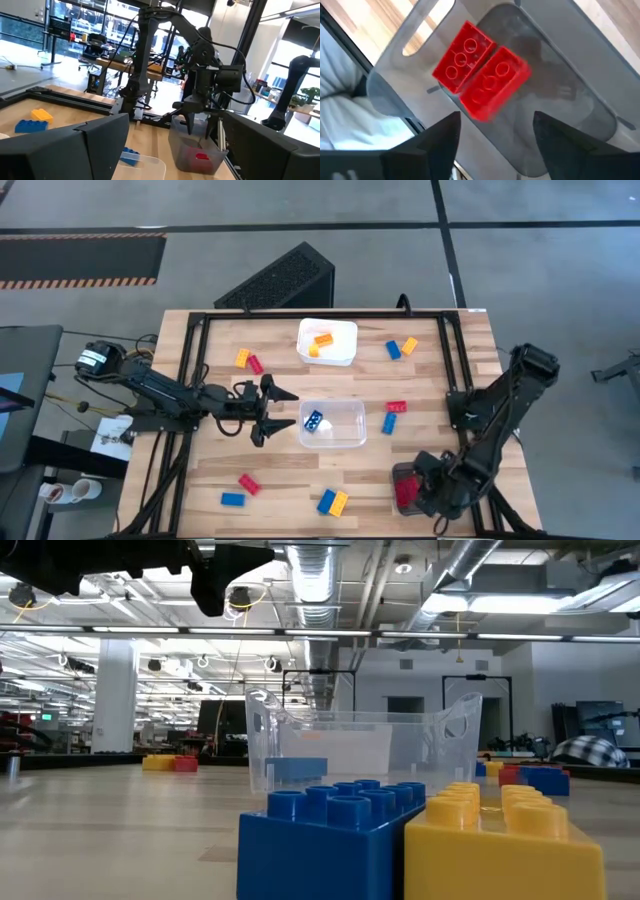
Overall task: Sort & place blocks by color
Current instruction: Put the red game piece into the black bin, then put the blue game piece into the transparent bin
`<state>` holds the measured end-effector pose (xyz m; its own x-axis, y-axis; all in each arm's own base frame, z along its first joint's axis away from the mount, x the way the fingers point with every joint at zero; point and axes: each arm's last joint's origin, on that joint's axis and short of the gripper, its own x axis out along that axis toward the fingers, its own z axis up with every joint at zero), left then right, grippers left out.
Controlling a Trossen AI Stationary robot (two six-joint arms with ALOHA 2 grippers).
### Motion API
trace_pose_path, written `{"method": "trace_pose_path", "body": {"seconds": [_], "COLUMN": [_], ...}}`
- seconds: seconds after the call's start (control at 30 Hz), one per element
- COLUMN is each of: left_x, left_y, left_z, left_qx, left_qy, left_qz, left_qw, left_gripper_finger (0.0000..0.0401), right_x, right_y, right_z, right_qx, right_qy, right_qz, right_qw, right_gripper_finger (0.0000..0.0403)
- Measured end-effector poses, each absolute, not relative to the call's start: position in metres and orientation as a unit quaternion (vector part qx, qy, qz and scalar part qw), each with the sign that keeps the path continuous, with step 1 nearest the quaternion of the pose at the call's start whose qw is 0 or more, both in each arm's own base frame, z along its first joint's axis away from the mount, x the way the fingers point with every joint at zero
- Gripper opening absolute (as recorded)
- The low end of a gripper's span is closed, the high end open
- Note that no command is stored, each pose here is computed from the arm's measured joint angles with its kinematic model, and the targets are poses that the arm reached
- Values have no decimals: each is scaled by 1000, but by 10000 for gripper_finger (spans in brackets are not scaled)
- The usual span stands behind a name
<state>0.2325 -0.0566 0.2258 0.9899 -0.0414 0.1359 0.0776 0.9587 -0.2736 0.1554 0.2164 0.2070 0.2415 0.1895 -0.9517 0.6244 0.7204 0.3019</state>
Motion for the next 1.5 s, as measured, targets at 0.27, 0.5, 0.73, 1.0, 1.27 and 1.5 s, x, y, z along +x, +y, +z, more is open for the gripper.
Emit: {"method": "trace_pose_path", "body": {"seconds": [0.27,0.5,0.73,1.0,1.27,1.5], "left_x": [233,207,161,135,133,135], "left_y": [-57,-48,-36,-27,-26,-27], "left_z": [223,241,242,224,224,221], "left_qx": [-141,-104,-122,-177,-197,-209], "left_qy": [-53,-20,-59,-106,-108,-98], "left_qz": [-29,-3,31,55,50,54], "left_qw": [988,994,990,977,973,972], "left_gripper_finger": [309,308,308,308,308,308], "right_x": [180,202,207,225,245,256], "right_y": [180,141,102,58,40,47], "right_z": [229,240,235,232,222,192], "right_qx": [367,353,247,284,344,330], "right_qy": [586,541,562,532,480,523], "right_qz": [-128,-143,-202,-274,-339,-369], "right_qw": [711,750,763,749,732,694], "right_gripper_finger": [289,289,289,289,289,289]}}
